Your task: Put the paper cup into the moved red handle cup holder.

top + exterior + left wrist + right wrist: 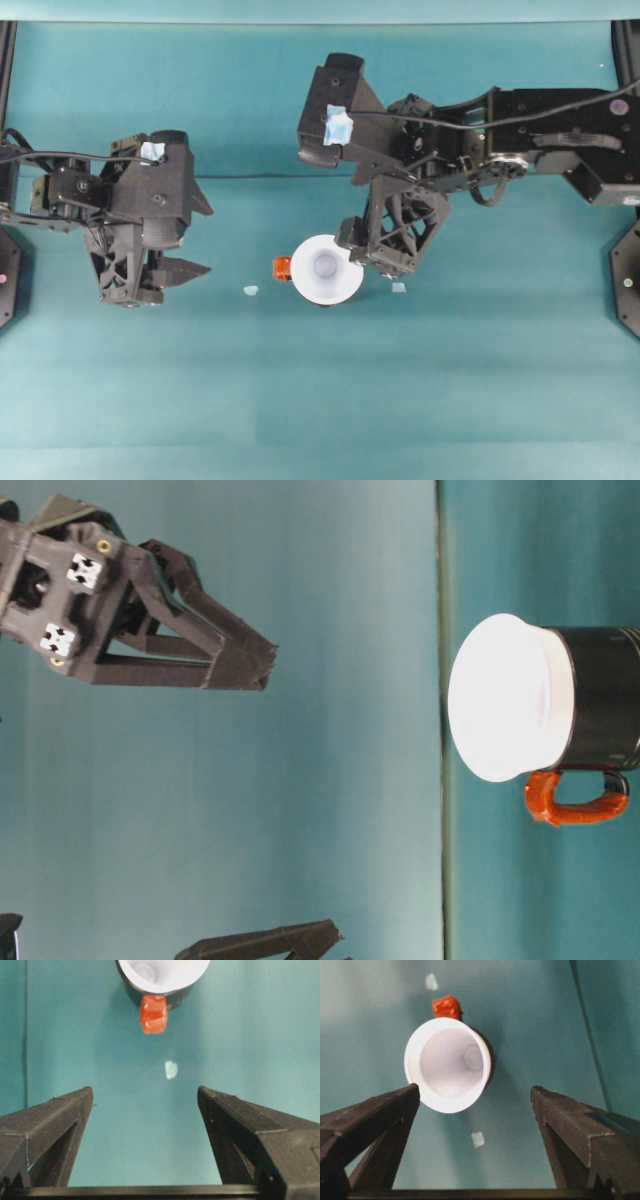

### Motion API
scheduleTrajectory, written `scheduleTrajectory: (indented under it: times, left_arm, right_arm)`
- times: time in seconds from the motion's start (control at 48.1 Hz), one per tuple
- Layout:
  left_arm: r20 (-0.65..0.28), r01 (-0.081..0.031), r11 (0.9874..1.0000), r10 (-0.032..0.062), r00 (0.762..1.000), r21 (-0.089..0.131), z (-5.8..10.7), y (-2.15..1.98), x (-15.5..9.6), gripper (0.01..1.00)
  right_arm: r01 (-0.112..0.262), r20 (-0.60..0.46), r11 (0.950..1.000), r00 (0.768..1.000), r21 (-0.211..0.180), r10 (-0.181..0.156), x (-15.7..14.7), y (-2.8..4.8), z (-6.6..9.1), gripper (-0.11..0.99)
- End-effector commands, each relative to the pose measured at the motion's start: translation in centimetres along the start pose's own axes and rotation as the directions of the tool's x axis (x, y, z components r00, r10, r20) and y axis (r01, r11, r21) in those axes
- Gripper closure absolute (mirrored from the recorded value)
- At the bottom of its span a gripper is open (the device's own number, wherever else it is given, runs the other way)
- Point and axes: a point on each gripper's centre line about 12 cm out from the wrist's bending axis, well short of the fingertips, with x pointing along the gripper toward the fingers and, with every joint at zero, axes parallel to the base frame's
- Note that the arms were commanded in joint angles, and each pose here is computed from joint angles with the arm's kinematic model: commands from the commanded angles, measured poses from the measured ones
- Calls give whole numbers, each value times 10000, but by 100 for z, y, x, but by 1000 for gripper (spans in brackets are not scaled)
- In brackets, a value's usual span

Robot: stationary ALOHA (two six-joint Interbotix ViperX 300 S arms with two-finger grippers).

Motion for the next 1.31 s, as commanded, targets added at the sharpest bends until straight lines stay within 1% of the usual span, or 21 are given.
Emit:
scheduleTrajectory:
  times: [0.0,0.083,0.208,0.644,1.288]
  left_arm:
    - [322,-16,10000,15,9995,21,72,1,-66,79]
    - [307,-15,10000,15,9995,21,70,1,-66,79]
    - [337,-17,10000,16,9994,21,73,1,-71,79]
    - [337,-16,10000,16,9994,6,73,1,-71,79]
    - [322,-16,10000,15,9995,6,72,1,-66,79]
  right_arm:
    - [-239,1074,9996,9939,-122,251,-423,39,86,-35]
    - [-291,1108,9993,9933,-217,314,-444,74,79,-35]
    - [-332,1145,9991,9928,-256,359,-464,96,75,-35]
    - [-365,1153,9990,9926,-260,392,-477,108,70,-35]
    - [-352,1079,9991,9935,-243,376,-460,105,53,-34]
